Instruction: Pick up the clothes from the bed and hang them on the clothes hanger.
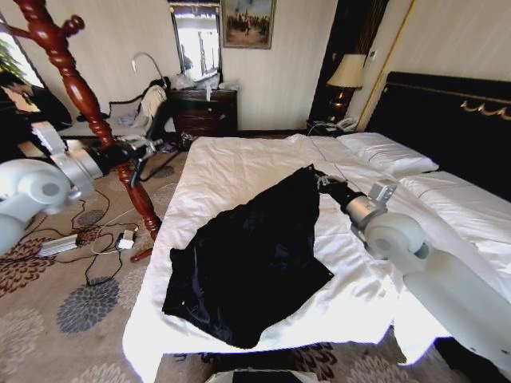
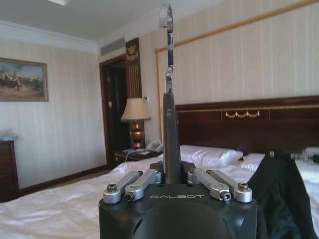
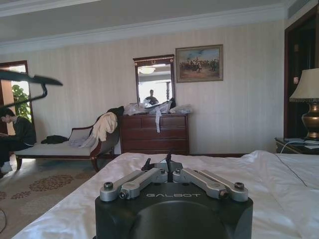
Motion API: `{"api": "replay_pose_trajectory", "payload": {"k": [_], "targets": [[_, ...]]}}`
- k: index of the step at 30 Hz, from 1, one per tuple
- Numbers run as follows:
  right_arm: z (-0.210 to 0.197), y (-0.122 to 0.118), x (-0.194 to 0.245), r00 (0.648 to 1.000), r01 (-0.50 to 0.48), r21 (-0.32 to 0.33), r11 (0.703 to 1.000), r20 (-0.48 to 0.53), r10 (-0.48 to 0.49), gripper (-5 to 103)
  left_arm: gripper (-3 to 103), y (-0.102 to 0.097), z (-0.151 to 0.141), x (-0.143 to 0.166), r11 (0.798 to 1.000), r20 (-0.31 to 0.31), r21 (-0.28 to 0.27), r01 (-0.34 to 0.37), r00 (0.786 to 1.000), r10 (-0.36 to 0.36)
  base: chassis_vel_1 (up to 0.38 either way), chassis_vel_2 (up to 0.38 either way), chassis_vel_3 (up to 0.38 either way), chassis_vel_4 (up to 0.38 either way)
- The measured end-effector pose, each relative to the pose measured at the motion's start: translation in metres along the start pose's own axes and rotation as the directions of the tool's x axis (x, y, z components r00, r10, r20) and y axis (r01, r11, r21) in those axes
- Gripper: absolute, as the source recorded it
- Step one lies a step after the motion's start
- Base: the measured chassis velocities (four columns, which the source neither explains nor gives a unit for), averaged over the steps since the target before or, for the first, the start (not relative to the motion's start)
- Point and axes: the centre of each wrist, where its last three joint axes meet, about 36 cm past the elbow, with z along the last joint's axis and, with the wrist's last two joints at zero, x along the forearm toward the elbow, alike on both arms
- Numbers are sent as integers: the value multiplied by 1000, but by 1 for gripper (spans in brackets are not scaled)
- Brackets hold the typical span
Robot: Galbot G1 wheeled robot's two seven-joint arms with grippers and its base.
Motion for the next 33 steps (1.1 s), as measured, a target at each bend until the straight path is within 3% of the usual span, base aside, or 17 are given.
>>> {"api": "replay_pose_trajectory", "payload": {"k": [9,12,17,22,27,33], "targets": [[2,-5,6,1000,-16,43,999,4,15,0,16,-16,35,3,991,-82,-38,-130,989,126,0,0,0,0],[0,-6,9,1000,-20,46,999,3,20,0,16,-30,49,-1,973,-116,-50,-225,969,218,0,0,0,0],[-2,-10,10,1000,-27,62,998,1,27,0,16,-38,61,-3,963,-134,-48,-264,957,256,0,0,0,0],[-6,-15,10,999,-44,69,997,8,43,0,16,-51,71,-1,937,-174,-35,-348,925,337,0,0,0,0],[-6,-16,9,999,-50,72,996,6,50,0,16,-66,83,-6,921,-181,-4,-389,906,382,0,0,0,0],[-14,-11,11,999,-40,66,997,16,39,0,16,-76,104,-14,921,-201,13,-390,901,384,0,0,0,0]]}}
